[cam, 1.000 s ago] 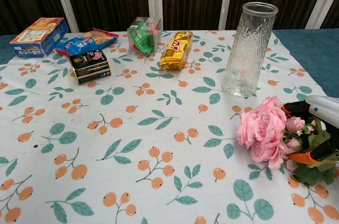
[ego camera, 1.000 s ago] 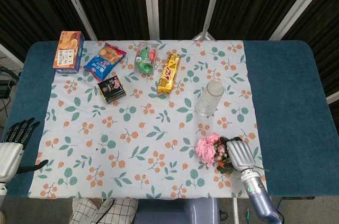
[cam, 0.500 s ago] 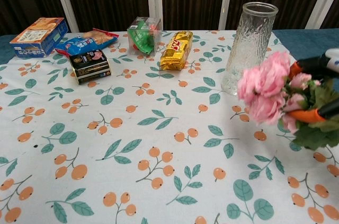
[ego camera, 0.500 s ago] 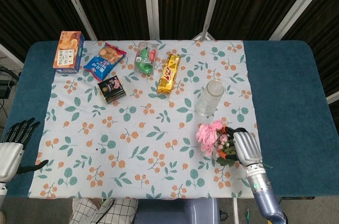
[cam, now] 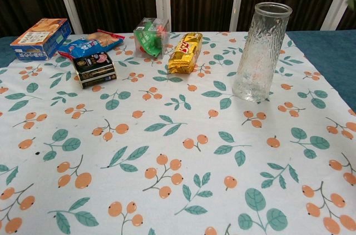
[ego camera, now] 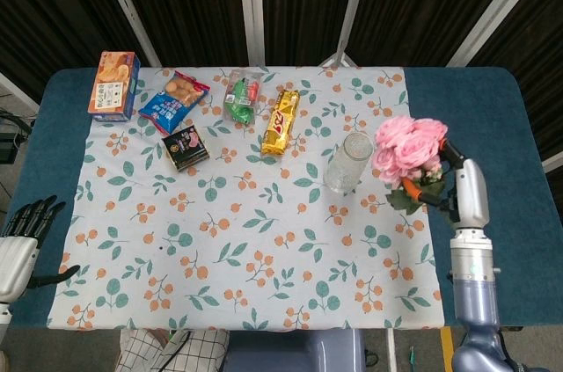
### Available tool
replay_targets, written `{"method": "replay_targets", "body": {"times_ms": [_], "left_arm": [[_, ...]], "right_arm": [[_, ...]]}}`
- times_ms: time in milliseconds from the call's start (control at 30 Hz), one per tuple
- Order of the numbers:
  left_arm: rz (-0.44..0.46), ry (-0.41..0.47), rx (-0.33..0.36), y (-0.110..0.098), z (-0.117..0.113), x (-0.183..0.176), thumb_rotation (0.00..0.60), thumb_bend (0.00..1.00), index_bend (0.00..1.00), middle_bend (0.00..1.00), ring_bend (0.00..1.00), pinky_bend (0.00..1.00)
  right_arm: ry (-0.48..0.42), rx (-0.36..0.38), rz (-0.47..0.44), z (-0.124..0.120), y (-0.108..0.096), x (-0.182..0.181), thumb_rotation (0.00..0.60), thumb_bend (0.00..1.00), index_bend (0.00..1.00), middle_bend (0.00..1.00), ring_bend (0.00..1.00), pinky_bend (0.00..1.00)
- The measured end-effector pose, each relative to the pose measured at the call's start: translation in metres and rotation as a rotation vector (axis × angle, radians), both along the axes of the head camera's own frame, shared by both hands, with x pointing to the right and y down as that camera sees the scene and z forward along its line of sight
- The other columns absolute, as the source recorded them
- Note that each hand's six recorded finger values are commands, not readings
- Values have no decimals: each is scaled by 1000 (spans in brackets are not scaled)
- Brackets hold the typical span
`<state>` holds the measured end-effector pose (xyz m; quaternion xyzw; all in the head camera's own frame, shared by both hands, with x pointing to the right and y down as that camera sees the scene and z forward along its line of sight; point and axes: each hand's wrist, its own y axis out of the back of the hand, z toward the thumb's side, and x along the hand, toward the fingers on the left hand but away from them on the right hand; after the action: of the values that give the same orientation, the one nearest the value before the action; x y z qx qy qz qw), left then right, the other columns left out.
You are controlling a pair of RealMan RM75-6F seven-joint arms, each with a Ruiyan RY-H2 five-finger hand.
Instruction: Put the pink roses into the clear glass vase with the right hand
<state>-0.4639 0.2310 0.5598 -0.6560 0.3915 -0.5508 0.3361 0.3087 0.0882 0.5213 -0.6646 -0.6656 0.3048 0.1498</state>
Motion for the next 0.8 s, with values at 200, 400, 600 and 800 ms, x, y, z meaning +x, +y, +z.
{"method": "replay_targets", "body": {"times_ms": [200, 400, 600, 800], "left_arm": [[4, -2, 0, 0, 1, 1, 600, 0, 0, 0, 0, 0], [-3, -2, -5, 0, 2, 0, 600, 0, 0, 0, 0, 0], [-2, 0, -13, 0, 3, 1, 600, 0, 0, 0, 0, 0], [-15, 1, -13, -2, 3, -2, 600, 0, 0, 0, 0, 0]], "right_arm": [[-214, 109, 114, -33, -45, 0, 600, 286, 417, 474, 498, 314], [-405, 189, 166, -46, -83, -21, 600, 286, 417, 474, 498, 314], [-526, 215, 221, -34, -101, -39, 600, 287, 417, 475, 499, 314], [-547, 204, 235, -16, -106, -51, 600, 286, 417, 474, 498, 314]]}}
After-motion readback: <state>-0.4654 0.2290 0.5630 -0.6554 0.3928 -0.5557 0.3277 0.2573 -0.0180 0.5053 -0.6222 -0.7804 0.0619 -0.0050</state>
